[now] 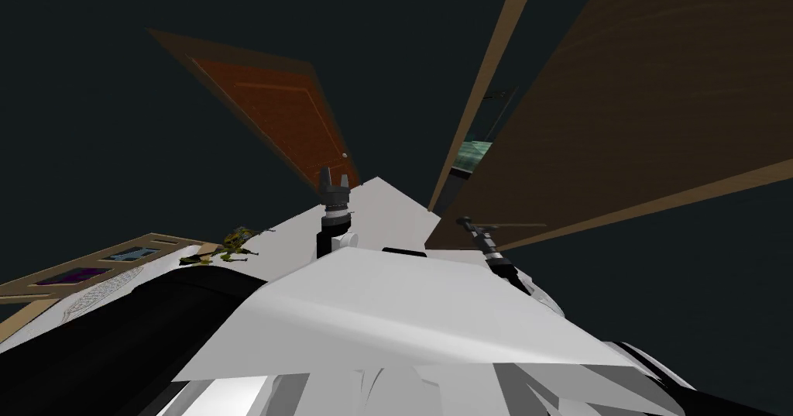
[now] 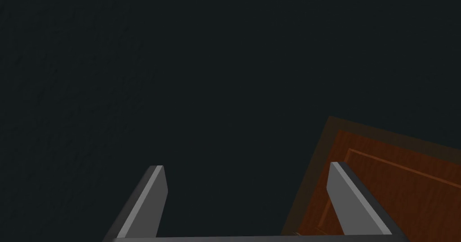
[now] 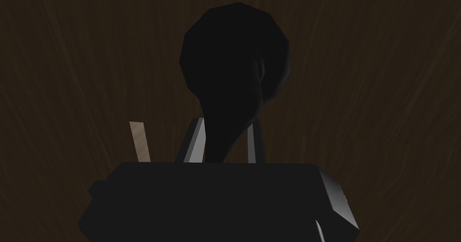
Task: Pull the door open
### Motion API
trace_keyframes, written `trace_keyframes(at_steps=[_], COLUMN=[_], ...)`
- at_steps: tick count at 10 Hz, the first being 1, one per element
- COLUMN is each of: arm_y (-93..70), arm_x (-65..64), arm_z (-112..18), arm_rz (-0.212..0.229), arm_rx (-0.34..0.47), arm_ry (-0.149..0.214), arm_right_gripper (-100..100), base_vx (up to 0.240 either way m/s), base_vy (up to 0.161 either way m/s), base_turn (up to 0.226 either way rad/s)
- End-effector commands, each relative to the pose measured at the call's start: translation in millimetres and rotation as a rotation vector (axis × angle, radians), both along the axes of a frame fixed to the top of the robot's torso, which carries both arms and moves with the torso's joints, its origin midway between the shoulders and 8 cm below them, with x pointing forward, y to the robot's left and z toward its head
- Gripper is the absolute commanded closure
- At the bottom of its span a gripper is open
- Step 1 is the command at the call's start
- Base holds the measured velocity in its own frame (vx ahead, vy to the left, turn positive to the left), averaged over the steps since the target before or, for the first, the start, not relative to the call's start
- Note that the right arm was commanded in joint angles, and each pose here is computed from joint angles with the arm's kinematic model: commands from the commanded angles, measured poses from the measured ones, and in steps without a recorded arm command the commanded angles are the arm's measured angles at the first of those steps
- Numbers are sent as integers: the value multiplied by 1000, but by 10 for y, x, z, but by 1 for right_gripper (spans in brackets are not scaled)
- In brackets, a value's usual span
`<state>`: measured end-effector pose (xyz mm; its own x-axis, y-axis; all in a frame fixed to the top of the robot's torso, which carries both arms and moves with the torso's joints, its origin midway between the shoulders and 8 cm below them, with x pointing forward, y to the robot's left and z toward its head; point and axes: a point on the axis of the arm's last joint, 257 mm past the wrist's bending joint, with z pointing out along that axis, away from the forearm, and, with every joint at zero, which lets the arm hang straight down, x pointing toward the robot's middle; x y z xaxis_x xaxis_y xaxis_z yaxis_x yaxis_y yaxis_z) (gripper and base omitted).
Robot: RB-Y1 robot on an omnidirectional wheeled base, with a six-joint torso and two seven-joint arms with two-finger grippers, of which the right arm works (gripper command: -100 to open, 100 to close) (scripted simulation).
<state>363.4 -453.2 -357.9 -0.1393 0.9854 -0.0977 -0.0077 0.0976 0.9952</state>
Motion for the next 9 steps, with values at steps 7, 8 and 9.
trace_keyframes(at_steps=[7,8,9], arm_y=[-86,-103,-118], arm_x=[-291,-339,-381], arm_z=[7,14,21], arm_rz=[21,24,27], arm_rx=[-1,-2,-2], arm_ry=[-3,-4,-5], arm_right_gripper=[100,100,100], base_vx=[-164,-209,-206], base_vy=[-78,-104,-87], base_turn=[160,181,156])
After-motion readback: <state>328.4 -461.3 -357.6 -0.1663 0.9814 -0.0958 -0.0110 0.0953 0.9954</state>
